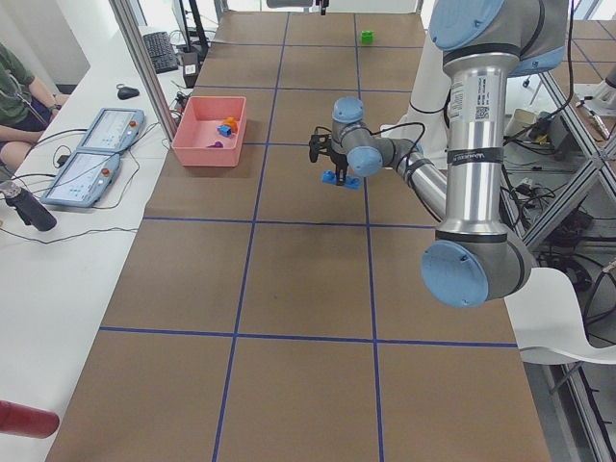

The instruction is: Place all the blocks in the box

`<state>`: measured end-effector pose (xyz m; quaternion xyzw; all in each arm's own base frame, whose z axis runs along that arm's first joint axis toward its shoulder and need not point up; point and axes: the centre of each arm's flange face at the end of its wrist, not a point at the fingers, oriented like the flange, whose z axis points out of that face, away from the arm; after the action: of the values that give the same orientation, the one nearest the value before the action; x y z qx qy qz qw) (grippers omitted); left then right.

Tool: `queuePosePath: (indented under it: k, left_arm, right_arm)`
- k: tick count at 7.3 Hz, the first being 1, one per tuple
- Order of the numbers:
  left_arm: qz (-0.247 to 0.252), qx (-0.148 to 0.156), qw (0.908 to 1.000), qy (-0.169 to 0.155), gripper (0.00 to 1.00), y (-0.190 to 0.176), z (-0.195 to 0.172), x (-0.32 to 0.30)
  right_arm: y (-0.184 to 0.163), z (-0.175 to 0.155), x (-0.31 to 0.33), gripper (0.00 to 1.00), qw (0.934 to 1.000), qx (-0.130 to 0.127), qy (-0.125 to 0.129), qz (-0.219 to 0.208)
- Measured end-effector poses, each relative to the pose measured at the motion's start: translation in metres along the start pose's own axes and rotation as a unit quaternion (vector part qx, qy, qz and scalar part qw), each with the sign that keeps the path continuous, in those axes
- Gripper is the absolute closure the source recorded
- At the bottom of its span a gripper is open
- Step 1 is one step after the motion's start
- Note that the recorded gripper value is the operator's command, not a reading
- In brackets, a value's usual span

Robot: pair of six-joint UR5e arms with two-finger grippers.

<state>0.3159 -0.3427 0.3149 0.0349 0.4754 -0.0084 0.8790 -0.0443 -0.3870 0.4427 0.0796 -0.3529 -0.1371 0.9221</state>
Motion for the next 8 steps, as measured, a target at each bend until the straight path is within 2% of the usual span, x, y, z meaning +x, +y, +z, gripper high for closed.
queuePosePath:
  k: [3,4,6,8]
  left_arm:
    - [-0.042,0.037,0.9984,-0.007,1.0,-0.088,-0.033,0.106]
    - [-0.061,0.048,0.997,-0.008,1.0,-0.125,-0.034,0.139]
    - [-0.112,0.061,0.9916,-0.024,1.0,-0.221,-0.022,0.219]
    - [-0.164,0.071,0.983,-0.04,1.0,-0.309,-0.008,0.273]
  right_arm:
    - [0.018,0.014,0.041,0.0,0.9998,-0.018,0.001,-0.013]
    - [0.022,0.02,0.054,0.01,0.9996,-0.024,-0.005,-0.014]
    - [0.031,0.05,0.092,0.0,0.999,-0.019,-0.039,-0.015]
    - [0.044,0.082,0.125,0.01,0.9988,-0.015,-0.045,-0.013]
